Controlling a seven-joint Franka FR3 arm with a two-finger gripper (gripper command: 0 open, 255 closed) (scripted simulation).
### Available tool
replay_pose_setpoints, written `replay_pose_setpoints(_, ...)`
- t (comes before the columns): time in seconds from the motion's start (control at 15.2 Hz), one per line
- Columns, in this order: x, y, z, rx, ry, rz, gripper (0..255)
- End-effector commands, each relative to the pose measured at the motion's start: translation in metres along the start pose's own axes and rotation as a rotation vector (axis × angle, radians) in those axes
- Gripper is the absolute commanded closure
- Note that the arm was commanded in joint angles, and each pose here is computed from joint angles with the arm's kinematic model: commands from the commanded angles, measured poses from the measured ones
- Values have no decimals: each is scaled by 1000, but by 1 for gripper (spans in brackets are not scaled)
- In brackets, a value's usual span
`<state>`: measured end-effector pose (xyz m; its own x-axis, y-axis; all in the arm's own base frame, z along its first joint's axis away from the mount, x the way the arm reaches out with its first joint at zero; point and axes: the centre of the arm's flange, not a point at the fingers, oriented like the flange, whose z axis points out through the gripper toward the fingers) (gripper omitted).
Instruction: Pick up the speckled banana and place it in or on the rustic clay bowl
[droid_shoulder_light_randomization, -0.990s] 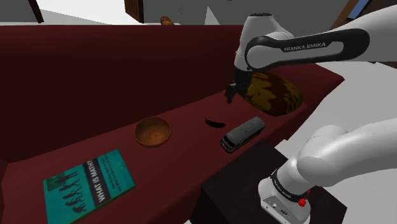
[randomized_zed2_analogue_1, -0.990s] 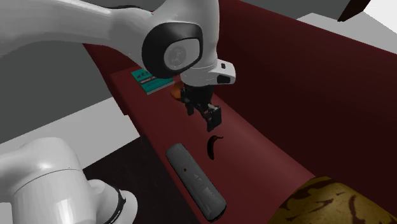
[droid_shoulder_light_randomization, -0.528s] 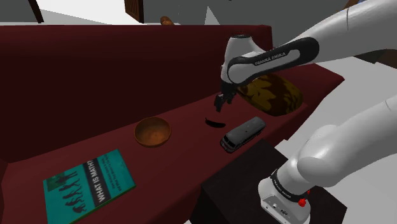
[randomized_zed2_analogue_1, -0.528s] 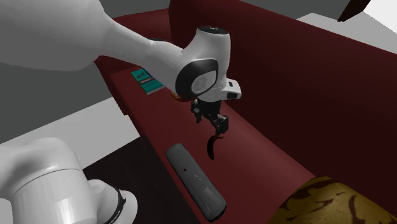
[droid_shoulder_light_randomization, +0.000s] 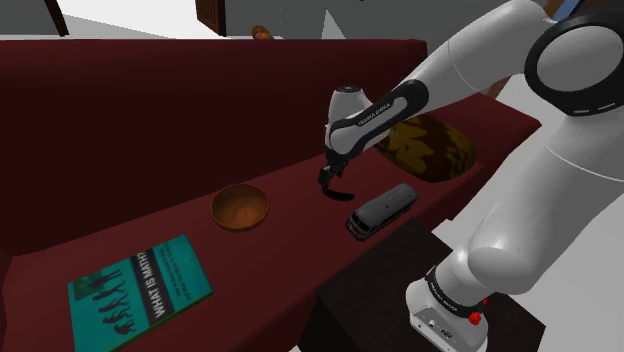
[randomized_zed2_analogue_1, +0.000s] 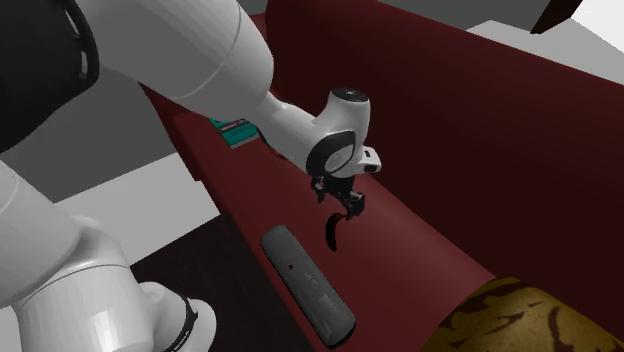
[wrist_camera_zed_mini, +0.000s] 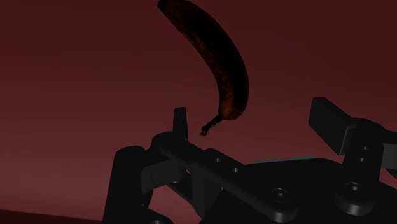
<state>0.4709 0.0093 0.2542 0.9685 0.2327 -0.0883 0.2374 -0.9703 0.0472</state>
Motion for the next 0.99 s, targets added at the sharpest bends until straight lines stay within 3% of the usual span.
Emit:
replay_pose_setpoints(0.0, 5, 1, 12, 2, -2, -14, 0)
replay_pose_setpoints(0.46, 5, 1, 52, 2, -2, -14, 0)
replay_pose_setpoints(0.92, 5, 1, 52, 2, -2, -14, 0)
